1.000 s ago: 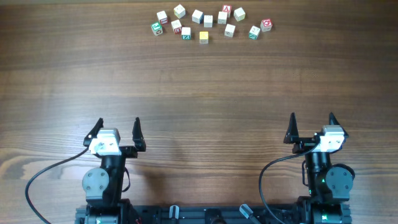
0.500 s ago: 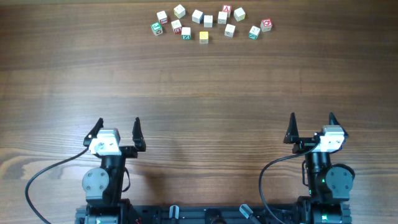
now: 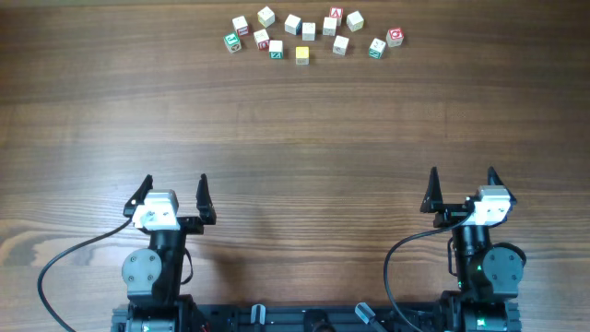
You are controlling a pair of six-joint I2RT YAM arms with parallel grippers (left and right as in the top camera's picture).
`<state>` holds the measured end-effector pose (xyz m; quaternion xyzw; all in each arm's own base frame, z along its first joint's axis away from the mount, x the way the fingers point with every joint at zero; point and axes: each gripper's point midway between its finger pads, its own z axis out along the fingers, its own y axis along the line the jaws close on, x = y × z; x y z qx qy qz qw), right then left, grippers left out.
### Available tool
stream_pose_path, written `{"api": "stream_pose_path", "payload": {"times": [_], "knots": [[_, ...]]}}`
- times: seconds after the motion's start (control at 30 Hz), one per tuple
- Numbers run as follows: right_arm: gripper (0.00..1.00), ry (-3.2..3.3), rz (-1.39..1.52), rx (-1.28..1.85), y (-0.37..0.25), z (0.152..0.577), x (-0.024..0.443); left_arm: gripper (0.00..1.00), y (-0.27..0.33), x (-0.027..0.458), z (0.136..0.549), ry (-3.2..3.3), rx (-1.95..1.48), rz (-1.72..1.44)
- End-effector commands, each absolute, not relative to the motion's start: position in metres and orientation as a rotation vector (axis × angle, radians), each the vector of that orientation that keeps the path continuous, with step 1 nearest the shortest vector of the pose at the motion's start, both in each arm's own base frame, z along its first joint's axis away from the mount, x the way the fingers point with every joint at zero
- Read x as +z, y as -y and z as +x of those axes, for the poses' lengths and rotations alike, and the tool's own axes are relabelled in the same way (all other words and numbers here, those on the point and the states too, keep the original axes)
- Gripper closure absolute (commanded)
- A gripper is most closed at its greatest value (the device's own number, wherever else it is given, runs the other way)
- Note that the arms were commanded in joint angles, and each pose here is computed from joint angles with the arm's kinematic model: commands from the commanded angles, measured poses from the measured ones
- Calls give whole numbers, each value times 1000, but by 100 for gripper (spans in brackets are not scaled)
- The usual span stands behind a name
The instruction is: Form a circle
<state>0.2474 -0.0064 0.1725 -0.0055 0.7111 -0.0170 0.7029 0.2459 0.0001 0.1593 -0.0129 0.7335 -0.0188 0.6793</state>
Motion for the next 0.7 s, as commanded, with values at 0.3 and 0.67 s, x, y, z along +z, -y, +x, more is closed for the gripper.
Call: {"api": "stream_pose_path", "payload": {"times": [0.3,0.67], "knots": [[0,-1575,-46,-32,2,247,174,0,10,184,246,-1527,-364,-245],[0,-1575,-45,-32,2,247,174,0,3,202,244,-1486,-333,-269]]}}
